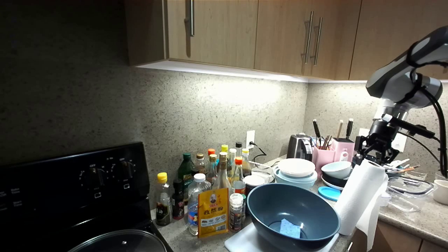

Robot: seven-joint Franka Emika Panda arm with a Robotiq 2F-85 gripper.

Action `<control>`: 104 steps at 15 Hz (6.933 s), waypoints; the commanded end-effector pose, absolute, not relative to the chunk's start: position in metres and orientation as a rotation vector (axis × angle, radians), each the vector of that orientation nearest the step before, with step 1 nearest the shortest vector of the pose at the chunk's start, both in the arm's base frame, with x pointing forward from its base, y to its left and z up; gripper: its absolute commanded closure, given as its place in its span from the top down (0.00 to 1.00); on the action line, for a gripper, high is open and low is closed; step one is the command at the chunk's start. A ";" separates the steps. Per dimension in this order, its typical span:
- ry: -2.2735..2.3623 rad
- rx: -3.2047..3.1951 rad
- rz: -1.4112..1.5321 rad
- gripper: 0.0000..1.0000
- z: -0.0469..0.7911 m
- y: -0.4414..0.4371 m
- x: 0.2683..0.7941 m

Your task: Pick up the kitchen paper from the bowl and put it on the counter

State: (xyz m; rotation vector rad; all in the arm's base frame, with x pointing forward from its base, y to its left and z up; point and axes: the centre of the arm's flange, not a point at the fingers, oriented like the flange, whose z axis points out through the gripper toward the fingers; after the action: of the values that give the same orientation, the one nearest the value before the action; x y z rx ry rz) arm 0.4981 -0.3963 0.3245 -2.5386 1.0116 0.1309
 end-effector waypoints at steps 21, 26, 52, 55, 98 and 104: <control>1.050 -2.509 0.077 0.05 0.344 -0.382 0.502; 1.034 -2.533 0.003 0.05 0.376 -0.371 0.499; 0.778 -2.805 -0.299 0.05 0.480 -0.235 0.496; 0.755 -2.835 -0.279 0.05 0.479 -0.230 0.495; 0.547 -2.754 0.113 0.19 0.388 -0.179 0.533; 0.537 -2.795 0.177 0.68 0.383 -0.182 0.544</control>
State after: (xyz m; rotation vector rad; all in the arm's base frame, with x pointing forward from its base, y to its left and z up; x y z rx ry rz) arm 0.5365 -0.1773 0.3799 -2.7765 0.5356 0.1310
